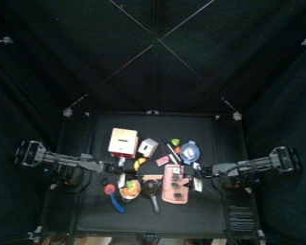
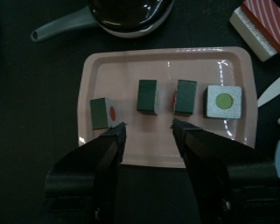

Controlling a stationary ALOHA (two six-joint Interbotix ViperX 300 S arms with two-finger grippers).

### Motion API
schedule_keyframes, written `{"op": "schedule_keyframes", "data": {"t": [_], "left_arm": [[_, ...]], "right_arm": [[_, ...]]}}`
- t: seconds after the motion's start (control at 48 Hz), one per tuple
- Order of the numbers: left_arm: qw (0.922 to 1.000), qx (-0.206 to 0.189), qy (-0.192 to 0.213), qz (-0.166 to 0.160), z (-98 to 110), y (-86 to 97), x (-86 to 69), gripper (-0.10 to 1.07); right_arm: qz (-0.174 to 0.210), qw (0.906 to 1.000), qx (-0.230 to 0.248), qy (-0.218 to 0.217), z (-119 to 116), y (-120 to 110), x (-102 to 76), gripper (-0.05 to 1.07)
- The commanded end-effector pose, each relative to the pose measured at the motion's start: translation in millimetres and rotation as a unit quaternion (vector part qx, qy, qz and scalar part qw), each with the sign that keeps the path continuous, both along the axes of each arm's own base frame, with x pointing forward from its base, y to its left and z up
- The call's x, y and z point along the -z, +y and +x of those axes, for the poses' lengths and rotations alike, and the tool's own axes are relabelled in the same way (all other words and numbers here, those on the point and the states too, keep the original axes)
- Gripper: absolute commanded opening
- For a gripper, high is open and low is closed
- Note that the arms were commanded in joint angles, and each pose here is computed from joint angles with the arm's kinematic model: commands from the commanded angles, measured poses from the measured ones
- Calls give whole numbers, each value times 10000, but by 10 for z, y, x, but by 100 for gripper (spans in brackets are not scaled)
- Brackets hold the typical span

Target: Put cleaver back in holder

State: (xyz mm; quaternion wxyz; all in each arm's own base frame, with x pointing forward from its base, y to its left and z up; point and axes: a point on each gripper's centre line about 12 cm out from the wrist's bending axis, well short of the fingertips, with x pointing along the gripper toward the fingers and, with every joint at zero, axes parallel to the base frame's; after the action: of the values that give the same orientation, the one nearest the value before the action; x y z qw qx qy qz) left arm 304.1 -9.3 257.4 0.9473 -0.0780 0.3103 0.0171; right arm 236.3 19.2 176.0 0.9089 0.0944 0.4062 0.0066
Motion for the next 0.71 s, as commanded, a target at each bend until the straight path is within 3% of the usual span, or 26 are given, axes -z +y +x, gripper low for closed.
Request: {"op": "schedule_keyframes", "data": {"t": [0.0,0.125,0.292,0.479,0.583,0.688], "left_arm": [[9997,-241,-70,19,-39,144,-194,43],[9985,-500,109,188,-97,328,-249,43],[9963,-631,370,445,-131,423,-312,43],[9892,-1080,676,726,-325,535,-546,43],[9851,-1425,674,683,-474,578,-631,43],[9828,-1702,591,395,-577,579,-619,43]], "right_arm": [[1,9999,56,-130,36,-23,-47,82],[0,9999,72,-114,40,-30,-37,82],[-3,10000,72,-68,45,-30,-15,82],[20,9999,112,-21,52,-39,9,82],[-12,9999,109,-38,71,-49,-1,82],[-75,9998,175,-108,94,-100,-14,82]]}}
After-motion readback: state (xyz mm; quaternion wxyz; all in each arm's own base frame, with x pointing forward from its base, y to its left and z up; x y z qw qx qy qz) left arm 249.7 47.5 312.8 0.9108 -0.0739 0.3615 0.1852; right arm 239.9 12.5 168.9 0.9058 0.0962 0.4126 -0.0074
